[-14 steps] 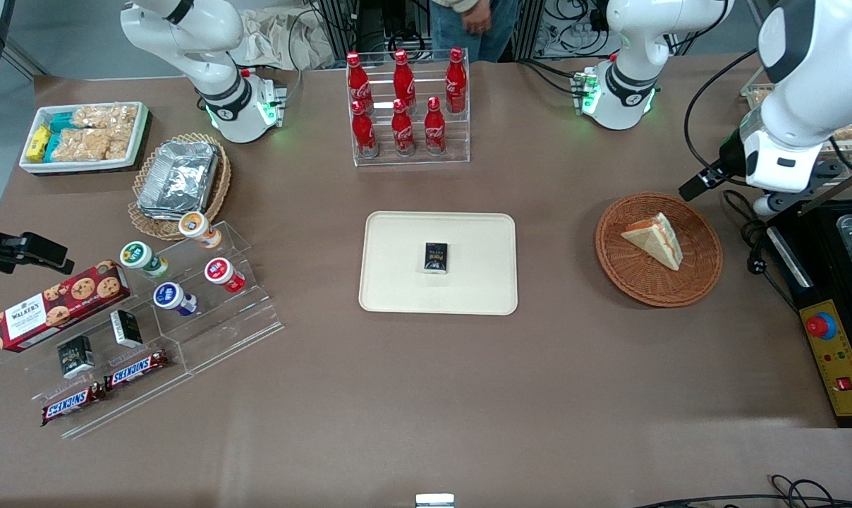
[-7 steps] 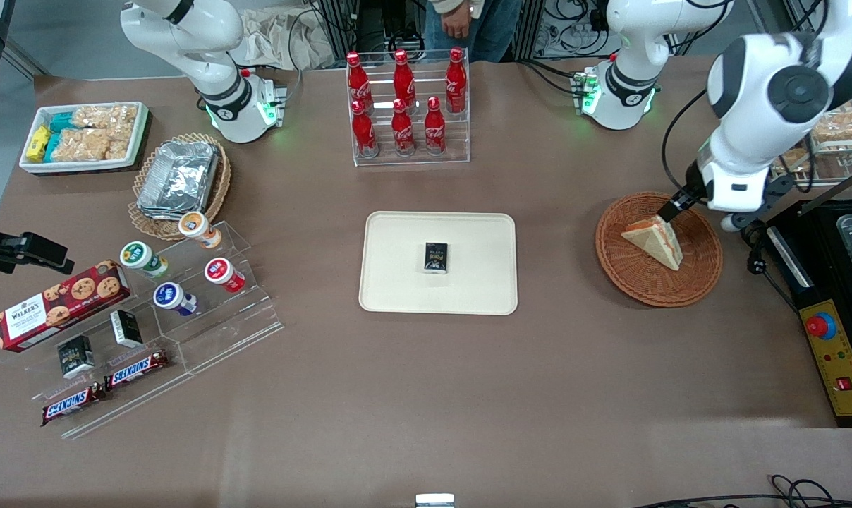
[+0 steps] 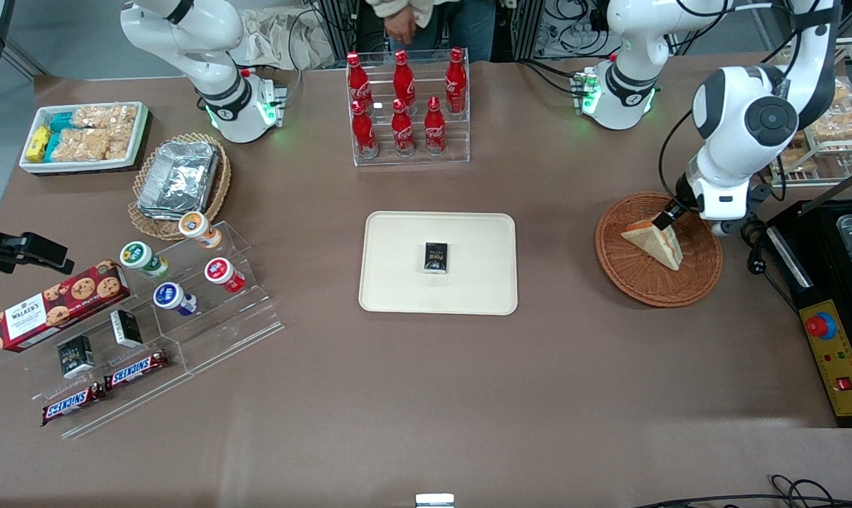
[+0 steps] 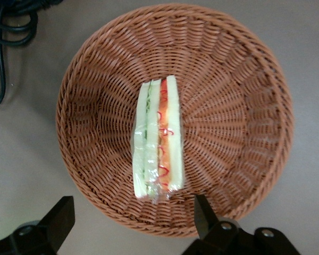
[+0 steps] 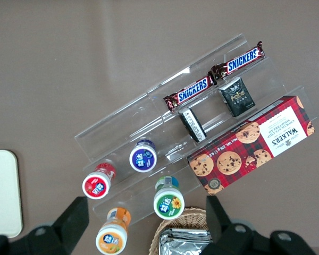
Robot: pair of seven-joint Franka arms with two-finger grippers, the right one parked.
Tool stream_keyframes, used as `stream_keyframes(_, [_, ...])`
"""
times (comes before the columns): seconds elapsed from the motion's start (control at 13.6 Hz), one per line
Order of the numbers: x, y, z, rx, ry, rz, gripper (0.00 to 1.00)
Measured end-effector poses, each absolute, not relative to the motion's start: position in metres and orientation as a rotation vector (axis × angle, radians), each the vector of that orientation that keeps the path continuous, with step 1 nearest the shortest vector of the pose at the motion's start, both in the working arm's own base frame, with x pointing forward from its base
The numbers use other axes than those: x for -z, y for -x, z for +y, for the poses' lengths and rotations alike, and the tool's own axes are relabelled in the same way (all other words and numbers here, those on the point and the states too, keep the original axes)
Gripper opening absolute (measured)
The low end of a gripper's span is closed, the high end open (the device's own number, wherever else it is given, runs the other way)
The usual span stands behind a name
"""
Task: Place sandwich from basket to tray
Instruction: 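Lower the left gripper and close it on the wrapped sandwich, then lift the sandwich and carry it with the left gripper to the white tray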
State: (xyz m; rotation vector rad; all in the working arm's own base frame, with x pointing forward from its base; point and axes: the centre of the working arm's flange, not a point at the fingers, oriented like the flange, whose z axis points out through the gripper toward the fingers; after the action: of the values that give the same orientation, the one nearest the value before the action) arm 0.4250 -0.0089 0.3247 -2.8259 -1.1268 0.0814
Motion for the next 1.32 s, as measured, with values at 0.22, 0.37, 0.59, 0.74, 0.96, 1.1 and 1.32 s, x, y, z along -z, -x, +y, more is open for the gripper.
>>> stream_keyframes(0.22, [-0.305,-0.426,-0.004,-0.105,2.823,-1.145,1.0])
stream_keyframes(0.37, [-0.293,-0.428,-0.003,-0.114,2.823,-1.154,1.0])
stream_keyframes(0.59, [-0.285,-0.428,0.007,-0.129,2.808,-1.19,1.0])
stream_keyframes(0.74, [-0.285,-0.428,0.008,-0.132,2.806,-1.197,1.0])
stream_keyframes(0.96, [-0.28,-0.429,0.008,-0.138,2.804,-1.203,1.0])
stream_keyframes(1.1, [-0.274,-0.43,0.008,-0.138,2.806,-1.207,1.0])
stream_keyframes(1.32, [-0.262,-0.431,0.007,-0.146,2.809,-1.217,1.0])
